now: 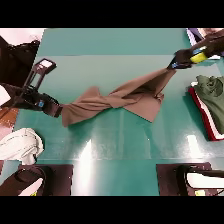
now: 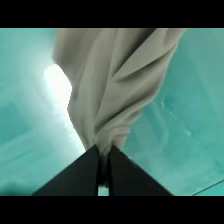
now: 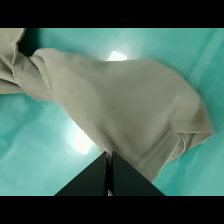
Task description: Fold the shirts.
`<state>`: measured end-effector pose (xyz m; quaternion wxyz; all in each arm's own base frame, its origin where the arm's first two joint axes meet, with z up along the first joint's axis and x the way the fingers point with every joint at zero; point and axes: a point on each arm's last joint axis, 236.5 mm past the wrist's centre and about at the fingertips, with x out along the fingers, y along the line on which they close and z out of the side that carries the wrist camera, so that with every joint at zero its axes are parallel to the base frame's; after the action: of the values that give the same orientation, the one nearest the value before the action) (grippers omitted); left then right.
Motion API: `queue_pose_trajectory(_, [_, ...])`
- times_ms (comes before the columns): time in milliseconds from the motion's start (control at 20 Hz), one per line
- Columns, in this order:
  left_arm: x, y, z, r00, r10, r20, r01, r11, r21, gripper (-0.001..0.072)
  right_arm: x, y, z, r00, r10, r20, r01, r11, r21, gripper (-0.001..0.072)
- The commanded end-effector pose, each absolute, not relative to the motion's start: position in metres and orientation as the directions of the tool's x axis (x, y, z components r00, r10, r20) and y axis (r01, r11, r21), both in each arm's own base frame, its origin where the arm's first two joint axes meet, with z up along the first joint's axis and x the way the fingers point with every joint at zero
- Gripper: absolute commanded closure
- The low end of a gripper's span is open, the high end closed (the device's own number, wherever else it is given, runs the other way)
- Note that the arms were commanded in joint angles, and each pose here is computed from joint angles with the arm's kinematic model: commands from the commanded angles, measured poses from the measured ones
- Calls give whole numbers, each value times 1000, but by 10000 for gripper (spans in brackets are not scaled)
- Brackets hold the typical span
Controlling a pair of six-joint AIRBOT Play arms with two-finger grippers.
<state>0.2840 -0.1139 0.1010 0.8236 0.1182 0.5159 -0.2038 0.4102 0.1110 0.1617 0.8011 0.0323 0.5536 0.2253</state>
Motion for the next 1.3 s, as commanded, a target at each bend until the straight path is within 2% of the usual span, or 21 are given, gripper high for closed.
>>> queue_pose_trajectory(0, [282,-102,81,365,-161,-917,450,893,22,674,421,119,119,207,330,-921,-330,910,252,685])
queue_pose_trajectory(200, [282,-102,80,364,-160,-918,450,893,22,674,417,108,122,201,324,-924,-311,916,253,681])
queue_pose_trajectory(250, [282,-102,80,364,-160,-918,450,893,22,674,414,101,122,190,321,-928,-300,919,257,618])
queue_pose_trajectory(300, [281,-102,80,362,-160,-918,450,893,22,673,411,94,121,176,317,-932,-287,922,259,326])
queue_pose_trajectory(350, [280,-102,80,357,-158,-920,450,893,21,673,411,83,120,171,313,-934,-262,929,263,173])
queue_pose_trajectory(550, [270,-98,75,314,-145,-938,453,892,14,673,396,29,113,191,295,-936,-117,954,276,174])
queue_pose_trajectory(700, [270,-99,75,313,-146,-939,452,892,12,673,354,-1,69,138,307,-942,55,947,317,196])
queue_pose_trajectory(950, [276,-106,79,339,-175,-924,453,892,-3,674,287,47,-15,110,550,-828,264,787,557,216])
queue_pose_trajectory(1000, [277,-106,79,342,-177,-923,452,892,-3,674,276,61,-28,109,579,-808,272,765,584,251])
queue_pose_trajectory(1250, [277,-106,79,343,-178,-922,450,893,-4,673,264,86,-73,152,527,-836,277,789,548,266])
